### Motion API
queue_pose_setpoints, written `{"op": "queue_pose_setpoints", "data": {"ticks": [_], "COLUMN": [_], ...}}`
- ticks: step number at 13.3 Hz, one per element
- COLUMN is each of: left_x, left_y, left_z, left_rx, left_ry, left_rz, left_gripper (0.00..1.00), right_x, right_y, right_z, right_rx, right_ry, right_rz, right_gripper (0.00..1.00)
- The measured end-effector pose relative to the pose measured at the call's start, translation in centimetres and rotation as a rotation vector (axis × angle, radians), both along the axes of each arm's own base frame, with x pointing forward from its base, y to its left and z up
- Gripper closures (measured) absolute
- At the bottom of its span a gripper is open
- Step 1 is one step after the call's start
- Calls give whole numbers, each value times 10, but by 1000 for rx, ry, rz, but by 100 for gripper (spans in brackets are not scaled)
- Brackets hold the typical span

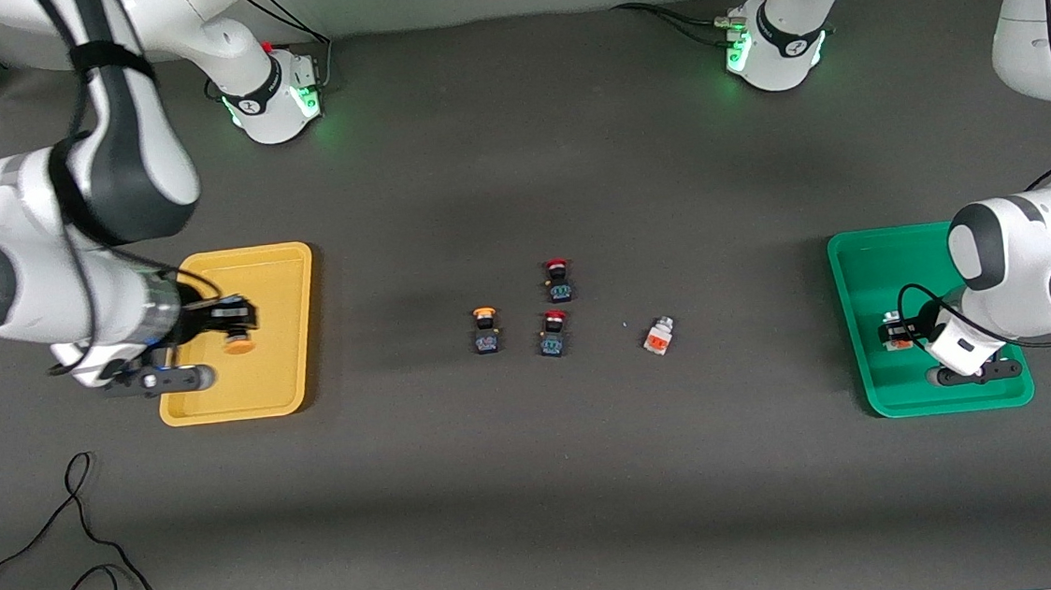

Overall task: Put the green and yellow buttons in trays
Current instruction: 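Place the white button in the green tray while the right gripper carries, then release the yellow-cap button in the yellow tray while the left gripper grasps another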

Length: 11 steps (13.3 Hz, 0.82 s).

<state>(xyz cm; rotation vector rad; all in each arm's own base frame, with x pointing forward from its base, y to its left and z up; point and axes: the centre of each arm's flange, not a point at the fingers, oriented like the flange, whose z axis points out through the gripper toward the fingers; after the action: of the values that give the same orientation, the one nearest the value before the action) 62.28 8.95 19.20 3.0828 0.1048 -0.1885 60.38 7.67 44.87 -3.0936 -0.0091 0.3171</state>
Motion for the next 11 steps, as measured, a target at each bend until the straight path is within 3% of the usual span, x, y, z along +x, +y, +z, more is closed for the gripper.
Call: {"op": "queue_pose_setpoints", "data": {"ticks": [5, 8, 11], "left_x": [7, 9, 0], "left_y": [4, 9, -12], "left_z": [34, 148, 248], "left_rx": [8, 33, 55], "left_ry": [4, 8, -52], "left_rz": [0, -14, -61], "left_gripper": [0, 0, 0], "right_x": [-14, -29, -42], "right_y": [-66, -73, -79], "right_z": [-62, -119, -161], "right_rx": [13, -12, -21], "right_ry": [39, 7, -4], "right_rz": [94, 85, 56], "right_gripper": [57, 57, 57]}}
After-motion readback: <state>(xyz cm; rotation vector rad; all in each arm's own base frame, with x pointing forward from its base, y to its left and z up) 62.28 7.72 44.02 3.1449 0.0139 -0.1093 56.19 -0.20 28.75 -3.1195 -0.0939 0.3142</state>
